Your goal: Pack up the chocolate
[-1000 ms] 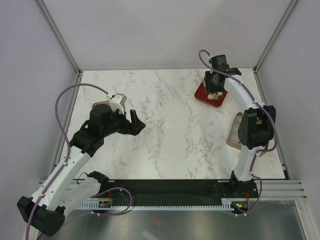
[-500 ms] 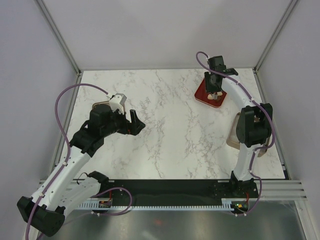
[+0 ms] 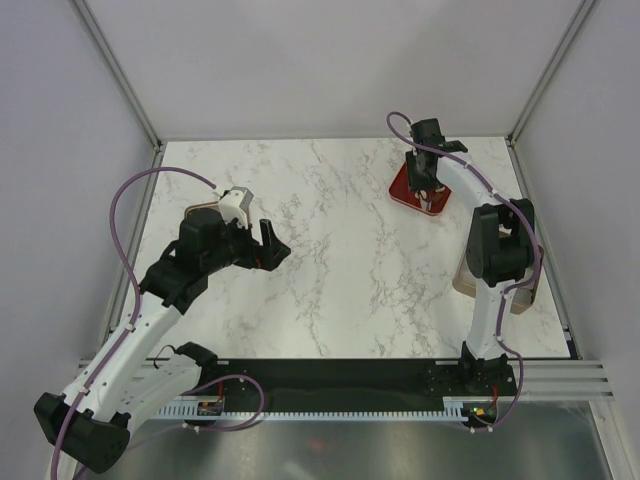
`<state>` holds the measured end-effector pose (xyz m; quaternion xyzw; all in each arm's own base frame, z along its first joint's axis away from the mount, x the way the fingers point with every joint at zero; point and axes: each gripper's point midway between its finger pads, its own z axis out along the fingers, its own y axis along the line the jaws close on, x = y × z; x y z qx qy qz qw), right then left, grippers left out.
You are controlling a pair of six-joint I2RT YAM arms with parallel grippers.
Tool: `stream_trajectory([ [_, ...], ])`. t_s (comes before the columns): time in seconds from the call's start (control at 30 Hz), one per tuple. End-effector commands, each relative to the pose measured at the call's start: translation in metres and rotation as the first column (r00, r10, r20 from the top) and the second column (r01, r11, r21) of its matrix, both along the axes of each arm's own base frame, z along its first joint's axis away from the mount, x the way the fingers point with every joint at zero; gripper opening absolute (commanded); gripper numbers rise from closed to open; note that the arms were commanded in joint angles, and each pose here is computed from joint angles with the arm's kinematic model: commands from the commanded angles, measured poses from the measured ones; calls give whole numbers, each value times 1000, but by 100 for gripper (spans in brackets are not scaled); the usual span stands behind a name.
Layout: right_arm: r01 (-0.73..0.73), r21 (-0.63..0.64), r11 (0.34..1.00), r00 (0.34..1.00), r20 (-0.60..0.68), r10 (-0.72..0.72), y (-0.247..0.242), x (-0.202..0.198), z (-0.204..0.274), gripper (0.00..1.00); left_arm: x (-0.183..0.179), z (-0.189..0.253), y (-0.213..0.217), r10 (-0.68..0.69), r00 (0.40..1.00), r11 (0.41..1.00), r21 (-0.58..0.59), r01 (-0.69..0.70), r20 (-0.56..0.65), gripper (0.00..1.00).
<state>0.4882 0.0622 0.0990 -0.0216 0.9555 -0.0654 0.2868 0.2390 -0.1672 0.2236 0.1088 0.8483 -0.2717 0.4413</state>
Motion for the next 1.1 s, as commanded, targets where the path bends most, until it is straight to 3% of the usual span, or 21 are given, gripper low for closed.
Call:
stream_trajectory([
  [0.0,3,-1,1000,995,101,-3,3,21,29,47,6,10,0,0,999,1000,10,-1,50,99],
  [0.3,3,-1,1000,995,102,-3,1,14,34,37,5,10,1,1,999,1000,11,-1,51,99],
  [0.57,32,26,999,991,128,-35,-6,-22,74,32,4,13,0,-4,998,1000,2,4,56,99],
  [1.07,204,14,979,977,61,-204,-56,-179,123,31,-2,17,-4,-30,998,999,-24,32,59,99],
])
